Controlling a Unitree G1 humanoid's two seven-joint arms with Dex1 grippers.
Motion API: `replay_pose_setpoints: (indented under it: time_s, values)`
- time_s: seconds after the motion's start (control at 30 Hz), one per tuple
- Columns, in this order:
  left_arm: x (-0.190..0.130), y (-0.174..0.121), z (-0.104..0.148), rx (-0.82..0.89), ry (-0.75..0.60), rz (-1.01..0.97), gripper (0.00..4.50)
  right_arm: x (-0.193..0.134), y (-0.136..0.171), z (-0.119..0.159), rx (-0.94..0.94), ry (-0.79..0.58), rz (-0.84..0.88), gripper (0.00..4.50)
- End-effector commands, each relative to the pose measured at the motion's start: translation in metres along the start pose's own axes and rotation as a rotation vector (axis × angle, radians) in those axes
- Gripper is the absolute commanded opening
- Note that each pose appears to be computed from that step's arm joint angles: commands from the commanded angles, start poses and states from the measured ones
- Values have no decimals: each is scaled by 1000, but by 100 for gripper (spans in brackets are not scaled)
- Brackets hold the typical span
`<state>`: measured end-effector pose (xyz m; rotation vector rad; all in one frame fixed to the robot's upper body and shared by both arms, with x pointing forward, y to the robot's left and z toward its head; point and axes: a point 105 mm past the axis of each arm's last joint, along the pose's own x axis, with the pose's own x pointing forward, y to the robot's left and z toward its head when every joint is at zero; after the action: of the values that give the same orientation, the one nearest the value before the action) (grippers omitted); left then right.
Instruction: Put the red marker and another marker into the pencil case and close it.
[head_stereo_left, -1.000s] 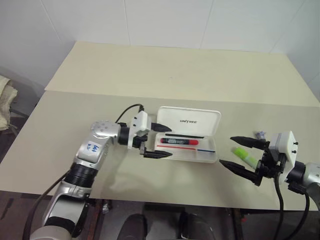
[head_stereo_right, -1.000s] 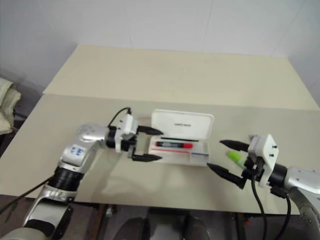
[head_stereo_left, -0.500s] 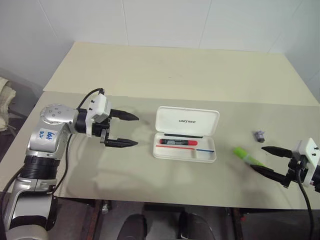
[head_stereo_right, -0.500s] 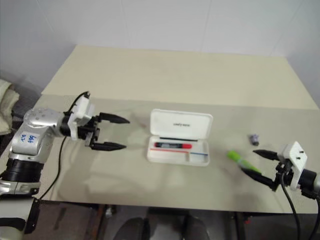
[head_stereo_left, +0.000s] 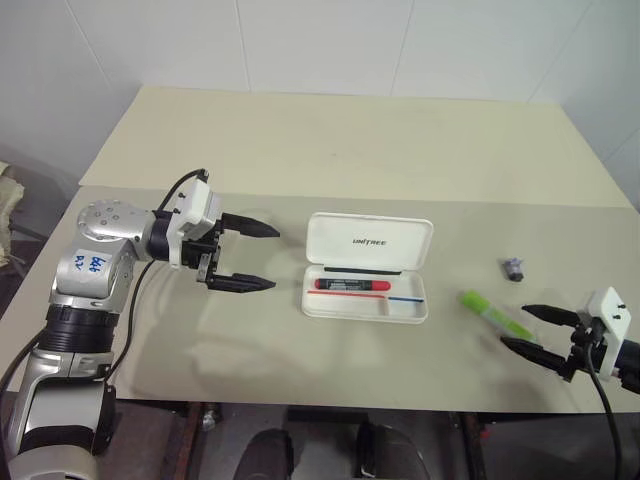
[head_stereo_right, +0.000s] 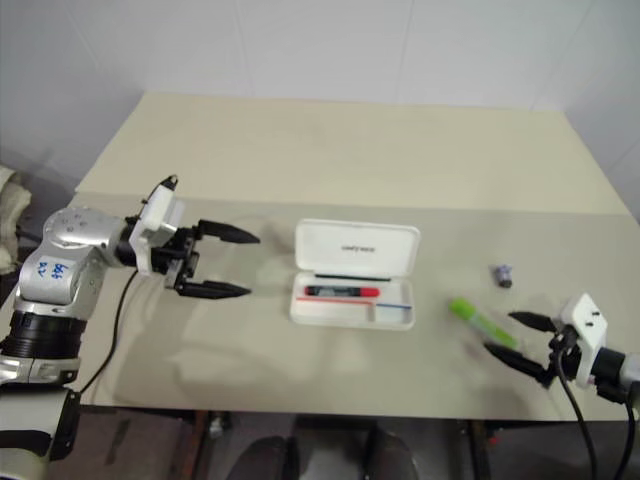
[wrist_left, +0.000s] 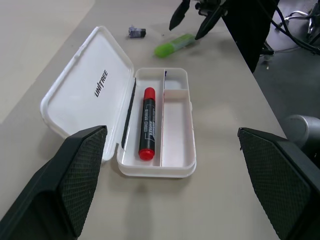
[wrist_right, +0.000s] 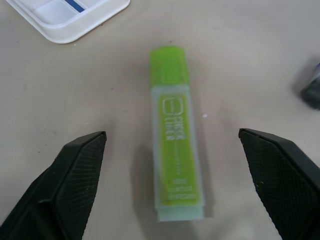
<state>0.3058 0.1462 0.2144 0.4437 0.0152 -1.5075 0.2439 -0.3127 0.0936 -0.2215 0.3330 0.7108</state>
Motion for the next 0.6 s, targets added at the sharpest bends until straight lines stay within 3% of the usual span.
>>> replay_pose_setpoints:
  time_s: [0.03,0.3,0.6]
  values:
    - [-4,3,14,56,-21,8,450,1,2,3,-10,-27,4,313]
    - [-2,5,15,67,-24,5,450,12,11,10,-34,-56,42,13]
    - [2,1,10,65,-33,4,450,21,17,44,-110,-118,79,3]
